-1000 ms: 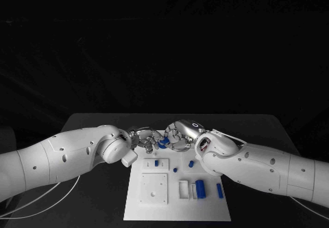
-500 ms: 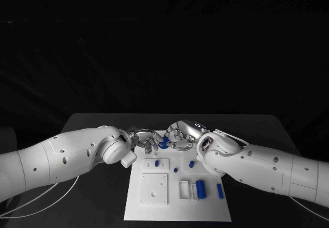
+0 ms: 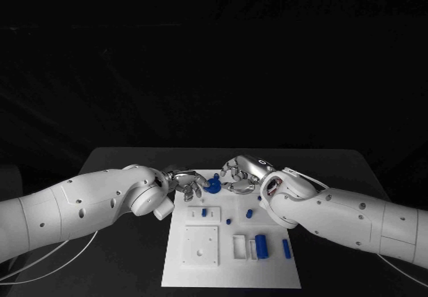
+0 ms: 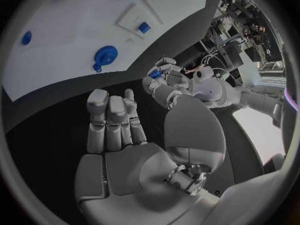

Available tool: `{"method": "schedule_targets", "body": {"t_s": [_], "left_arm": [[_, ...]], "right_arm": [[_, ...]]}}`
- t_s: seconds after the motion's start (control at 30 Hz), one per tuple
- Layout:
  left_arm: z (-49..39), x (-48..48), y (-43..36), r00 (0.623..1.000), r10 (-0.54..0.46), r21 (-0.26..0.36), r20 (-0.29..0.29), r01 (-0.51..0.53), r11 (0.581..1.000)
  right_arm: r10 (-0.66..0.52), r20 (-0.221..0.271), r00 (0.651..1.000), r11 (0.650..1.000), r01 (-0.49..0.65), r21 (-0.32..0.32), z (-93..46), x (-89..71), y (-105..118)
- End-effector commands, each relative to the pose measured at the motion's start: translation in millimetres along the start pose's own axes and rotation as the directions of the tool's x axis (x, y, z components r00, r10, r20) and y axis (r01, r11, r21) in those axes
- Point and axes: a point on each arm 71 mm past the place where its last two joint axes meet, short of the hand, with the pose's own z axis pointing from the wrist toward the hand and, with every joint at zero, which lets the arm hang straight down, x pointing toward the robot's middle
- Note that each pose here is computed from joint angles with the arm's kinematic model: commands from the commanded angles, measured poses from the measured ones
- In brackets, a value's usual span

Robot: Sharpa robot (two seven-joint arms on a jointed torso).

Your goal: Assemble the parts on the task board

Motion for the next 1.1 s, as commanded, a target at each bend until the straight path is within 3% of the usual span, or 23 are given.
{"method": "schedule_targets", "body": {"t_s": [0.03,0.3,0.6,0.87,1.1], "left_arm": [[-1.7,-7.6,4.5,0.986,0.13,-0.017,0.103,-0.129,0.991],[-5.8,-9.6,26.9,0.959,0.234,-0.063,0.16,-0.226,0.972],[-5.5,-10.5,41.8,0.926,0.286,-0.079,0.246,-0.275,0.958],[-4.1,-2.3,57.6,0.897,0.352,-0.127,0.268,-0.33,0.936],[-1.9,7.3,62.5,0.87,0.417,-0.149,0.264,-0.39,0.909]], "right_arm": [[0.039,0.012,0.999,0.999,-0.04,0.033,-2.4,-5.8,-11.0],[0.125,0.026,0.992,0.986,-0.127,0.112,-7.5,-22.7,-36.5],[0.163,0.06,0.985,0.973,-0.17,0.153,-14.2,-44.6,-53.1],[0.173,0.069,0.983,0.968,-0.182,0.175,-21.3,-50.3,-62.4],[0.148,0.079,0.986,0.974,-0.159,0.162,-23.4,-52.9,-65.2]]}}
